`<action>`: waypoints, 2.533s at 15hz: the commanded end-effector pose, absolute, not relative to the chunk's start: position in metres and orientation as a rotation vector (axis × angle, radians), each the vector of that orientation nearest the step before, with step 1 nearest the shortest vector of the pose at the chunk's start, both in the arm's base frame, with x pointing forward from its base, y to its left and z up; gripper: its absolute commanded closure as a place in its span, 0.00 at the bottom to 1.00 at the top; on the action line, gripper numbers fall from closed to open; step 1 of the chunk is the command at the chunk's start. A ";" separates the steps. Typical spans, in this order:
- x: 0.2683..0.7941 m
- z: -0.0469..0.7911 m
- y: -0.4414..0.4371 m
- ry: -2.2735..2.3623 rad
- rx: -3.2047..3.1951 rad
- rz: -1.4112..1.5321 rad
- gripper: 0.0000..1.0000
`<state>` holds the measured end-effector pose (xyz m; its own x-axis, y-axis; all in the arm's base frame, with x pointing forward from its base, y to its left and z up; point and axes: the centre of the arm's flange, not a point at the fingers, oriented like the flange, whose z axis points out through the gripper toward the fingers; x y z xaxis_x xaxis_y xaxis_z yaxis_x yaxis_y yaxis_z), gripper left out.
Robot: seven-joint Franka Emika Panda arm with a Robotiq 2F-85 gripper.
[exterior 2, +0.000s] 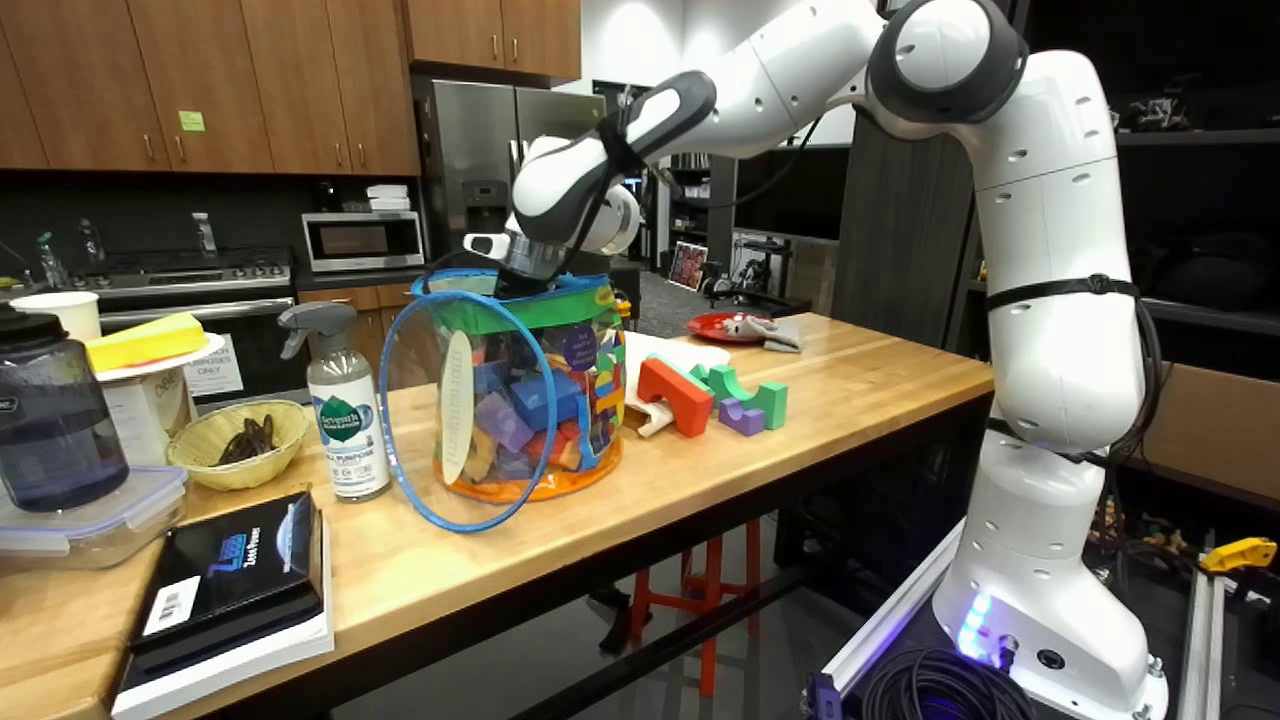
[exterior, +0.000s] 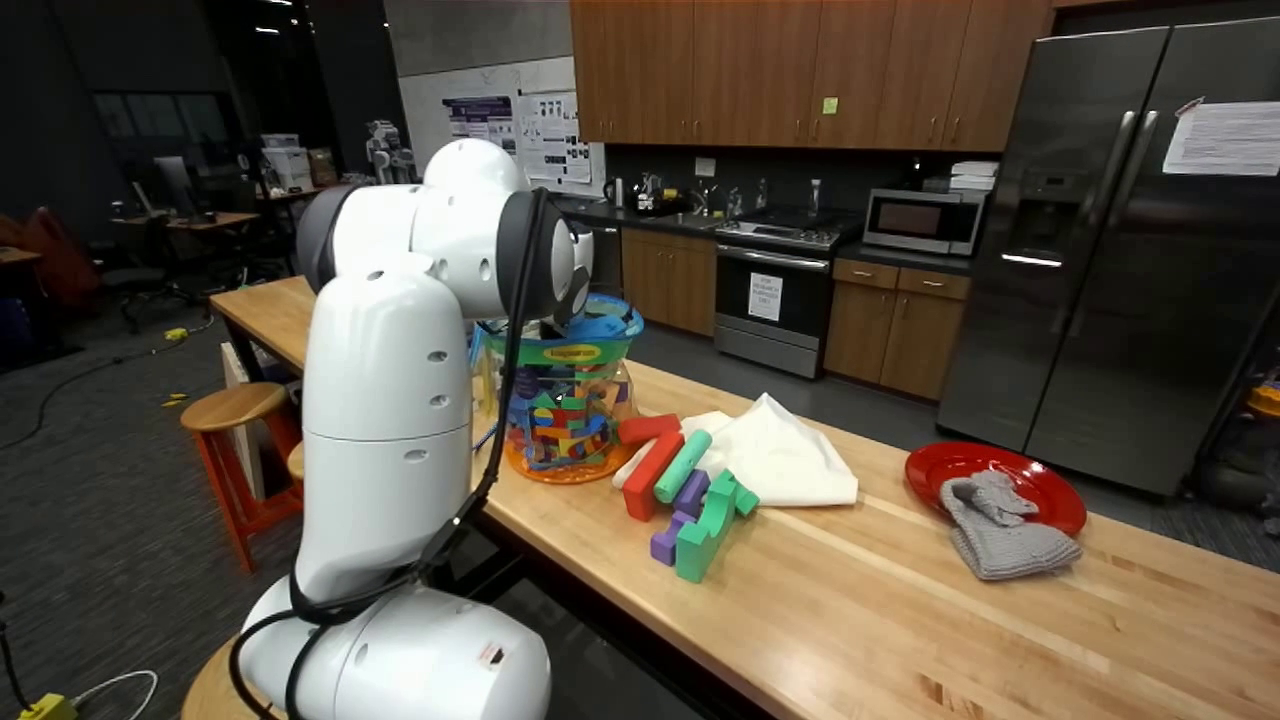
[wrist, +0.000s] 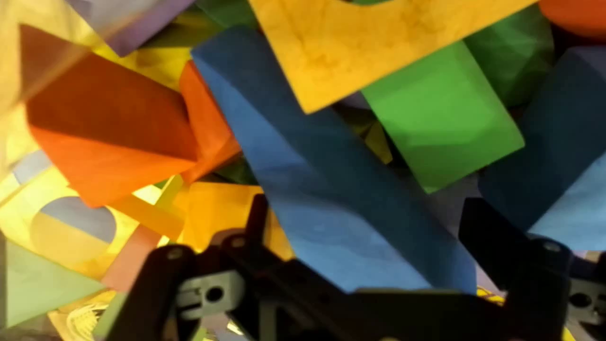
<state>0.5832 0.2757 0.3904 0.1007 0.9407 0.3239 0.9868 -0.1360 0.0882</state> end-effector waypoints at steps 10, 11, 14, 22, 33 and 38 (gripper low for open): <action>0.579 0.397 0.261 -1.970 -2.213 -0.450 0.63; 0.581 0.401 0.259 -1.949 -2.220 -0.453 0.65; 0.589 0.417 0.250 -1.913 -2.228 -0.454 0.71; 0.617 0.490 0.214 -1.898 -2.247 -0.560 0.75; 0.640 0.581 0.185 -1.917 -2.269 -0.726 0.75; 0.648 0.618 0.166 -1.929 -2.301 -0.815 0.75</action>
<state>0.6435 0.1817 0.5944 0.1079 0.9045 0.4126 0.9332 -0.2353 0.2717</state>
